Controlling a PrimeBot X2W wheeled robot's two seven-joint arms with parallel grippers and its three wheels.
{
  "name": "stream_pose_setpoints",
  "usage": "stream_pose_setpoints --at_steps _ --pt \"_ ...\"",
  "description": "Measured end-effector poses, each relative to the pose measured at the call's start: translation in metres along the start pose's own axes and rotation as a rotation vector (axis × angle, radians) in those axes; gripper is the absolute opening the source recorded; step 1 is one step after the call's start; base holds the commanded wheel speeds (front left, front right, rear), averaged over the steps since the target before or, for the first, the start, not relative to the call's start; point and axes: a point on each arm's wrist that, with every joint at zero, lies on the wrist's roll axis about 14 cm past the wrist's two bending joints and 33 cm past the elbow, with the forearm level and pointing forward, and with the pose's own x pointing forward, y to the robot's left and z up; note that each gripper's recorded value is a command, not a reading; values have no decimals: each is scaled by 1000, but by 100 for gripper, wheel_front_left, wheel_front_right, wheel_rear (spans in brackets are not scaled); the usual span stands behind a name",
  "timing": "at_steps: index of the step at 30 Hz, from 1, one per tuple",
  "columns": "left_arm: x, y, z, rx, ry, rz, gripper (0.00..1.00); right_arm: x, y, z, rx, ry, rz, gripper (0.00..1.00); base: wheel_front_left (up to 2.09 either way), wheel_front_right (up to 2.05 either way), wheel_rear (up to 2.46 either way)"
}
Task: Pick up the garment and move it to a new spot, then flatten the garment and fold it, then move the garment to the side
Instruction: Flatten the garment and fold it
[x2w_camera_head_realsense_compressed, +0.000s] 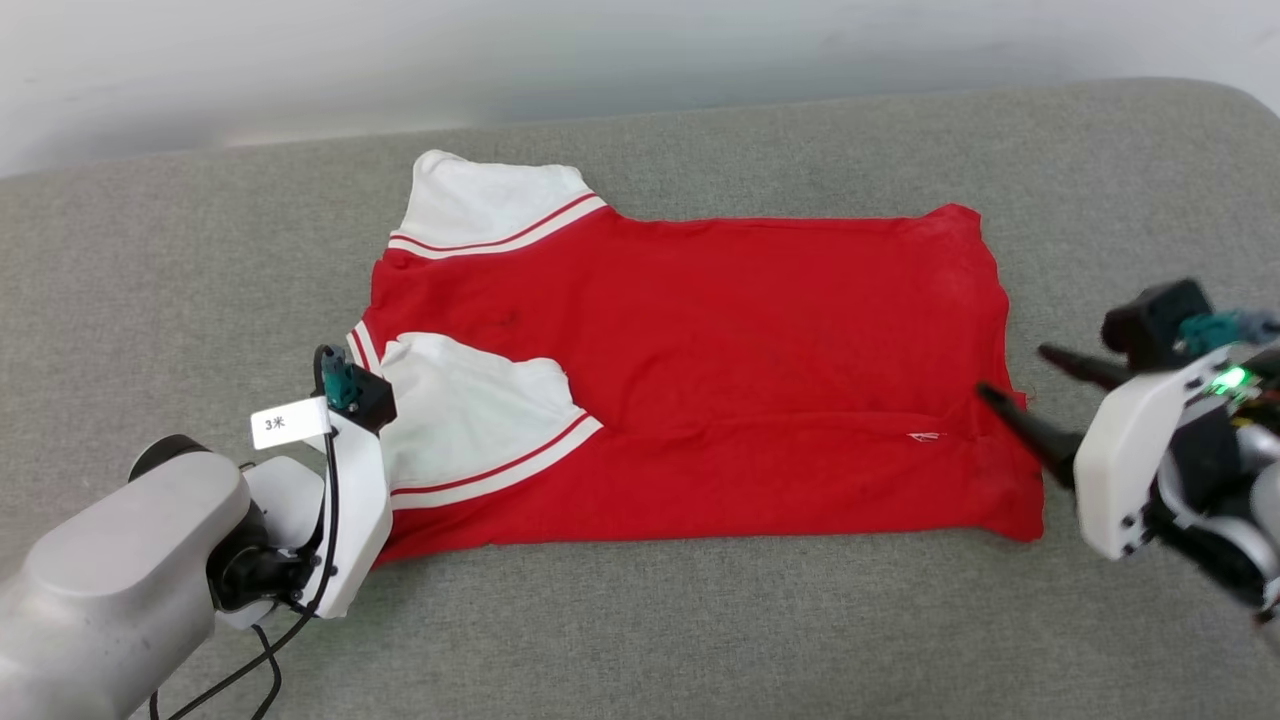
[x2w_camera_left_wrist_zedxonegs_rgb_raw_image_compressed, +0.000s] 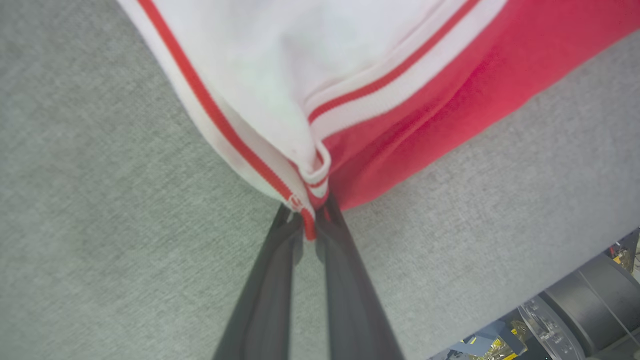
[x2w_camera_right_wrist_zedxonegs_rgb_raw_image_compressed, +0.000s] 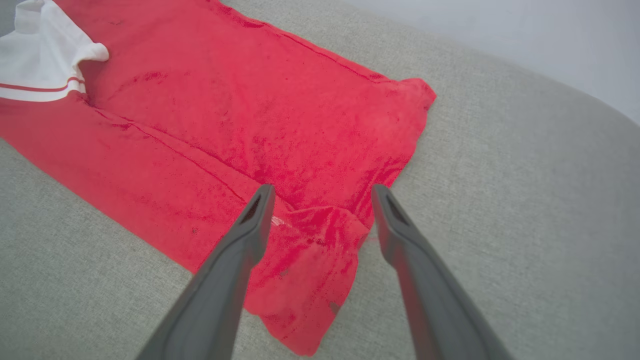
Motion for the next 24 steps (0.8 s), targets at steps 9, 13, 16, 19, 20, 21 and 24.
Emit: stream_pose_setpoints --at_steps 9,13,16,19,20,21,24 --pt "-20 -4 11 45 -94 9 0 -14 -21 32 -177 142 -21 100 0 0 0" --pt "-24 -4 18 66 -125 15 0 -20 -27 9 -177 354 -13 100 0 0 0" --pt "-24 -2 20 82 -128 18 0 -19 -34 -14 -114 484 -13 100 0 0 0" --pt "-20 -4 22 90 -131 9 0 -12 -36 -34 -12 567 -2 100 0 0 0" --pt "-19 -4 22 90 -132 6 0 -9 -35 -40 15 588 3 100 0 0 0" --pt "-18 -4 23 91 -133 4 0 -5 -33 -46 41 607 12 100 0 0 0" --pt "-15 -1 27 94 -136 3 0 10 -20 -62 114 633 47 100 0 0 0"
